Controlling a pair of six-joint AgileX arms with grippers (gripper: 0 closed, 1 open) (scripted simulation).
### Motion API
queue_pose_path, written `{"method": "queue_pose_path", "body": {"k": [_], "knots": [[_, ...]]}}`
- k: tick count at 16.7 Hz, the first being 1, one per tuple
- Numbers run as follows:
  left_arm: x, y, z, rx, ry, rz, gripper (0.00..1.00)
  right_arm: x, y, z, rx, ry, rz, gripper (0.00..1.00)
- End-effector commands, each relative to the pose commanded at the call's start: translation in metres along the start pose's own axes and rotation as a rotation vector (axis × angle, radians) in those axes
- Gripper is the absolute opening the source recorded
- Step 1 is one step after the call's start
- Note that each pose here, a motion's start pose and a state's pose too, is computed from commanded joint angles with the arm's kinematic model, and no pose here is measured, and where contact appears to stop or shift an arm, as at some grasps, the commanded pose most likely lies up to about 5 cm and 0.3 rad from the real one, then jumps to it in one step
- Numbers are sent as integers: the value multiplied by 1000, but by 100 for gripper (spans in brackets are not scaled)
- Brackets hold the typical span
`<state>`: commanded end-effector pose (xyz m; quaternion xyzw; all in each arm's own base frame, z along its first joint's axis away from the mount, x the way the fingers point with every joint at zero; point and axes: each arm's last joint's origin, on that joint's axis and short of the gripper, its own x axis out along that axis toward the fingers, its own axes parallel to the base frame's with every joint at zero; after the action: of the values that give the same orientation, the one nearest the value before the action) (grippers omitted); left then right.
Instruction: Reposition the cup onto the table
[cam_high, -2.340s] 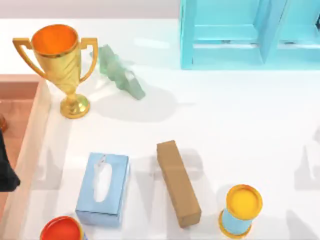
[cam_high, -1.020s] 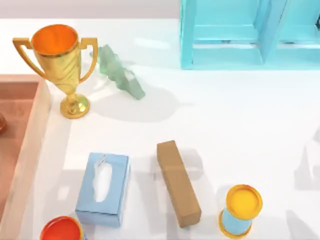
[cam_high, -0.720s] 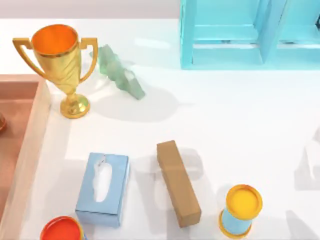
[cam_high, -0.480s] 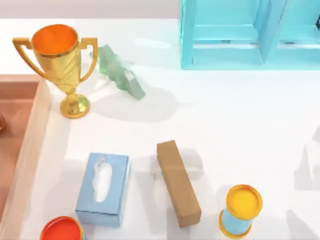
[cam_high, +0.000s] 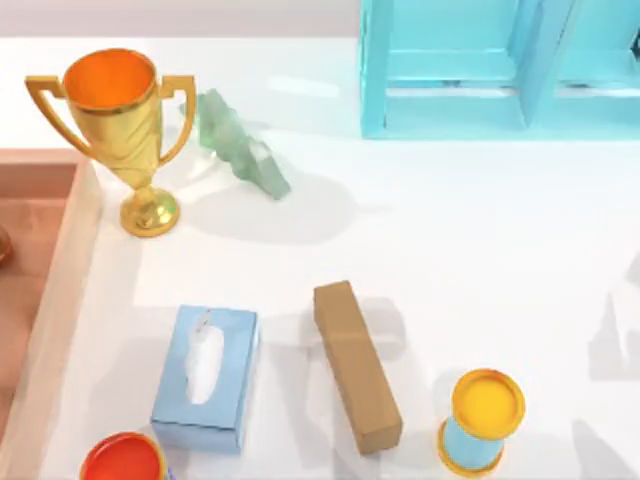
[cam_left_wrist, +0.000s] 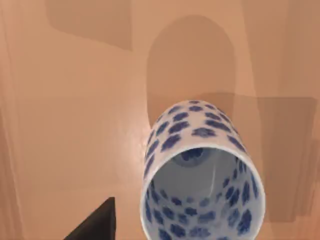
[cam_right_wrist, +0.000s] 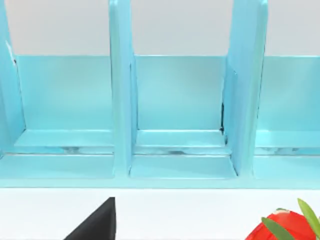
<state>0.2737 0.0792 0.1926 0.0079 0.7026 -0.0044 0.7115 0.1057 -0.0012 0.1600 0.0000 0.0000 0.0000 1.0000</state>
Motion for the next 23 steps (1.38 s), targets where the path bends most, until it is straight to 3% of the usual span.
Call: {"method": "queue_pose_path", "body": {"k": [4, 9, 22, 23], "knots": [[40, -1, -5, 0, 7, -2, 100, 0, 0, 0, 0, 0, 0, 100], [44, -1, -6, 0, 11, -3, 100, 0, 0, 0, 0, 0, 0, 100], [44, -1, -6, 0, 11, -3, 2, 0, 0, 0, 0, 0, 0, 100], [44, -1, -6, 0, 11, -3, 0, 0, 0, 0, 0, 0, 0, 100]]}}
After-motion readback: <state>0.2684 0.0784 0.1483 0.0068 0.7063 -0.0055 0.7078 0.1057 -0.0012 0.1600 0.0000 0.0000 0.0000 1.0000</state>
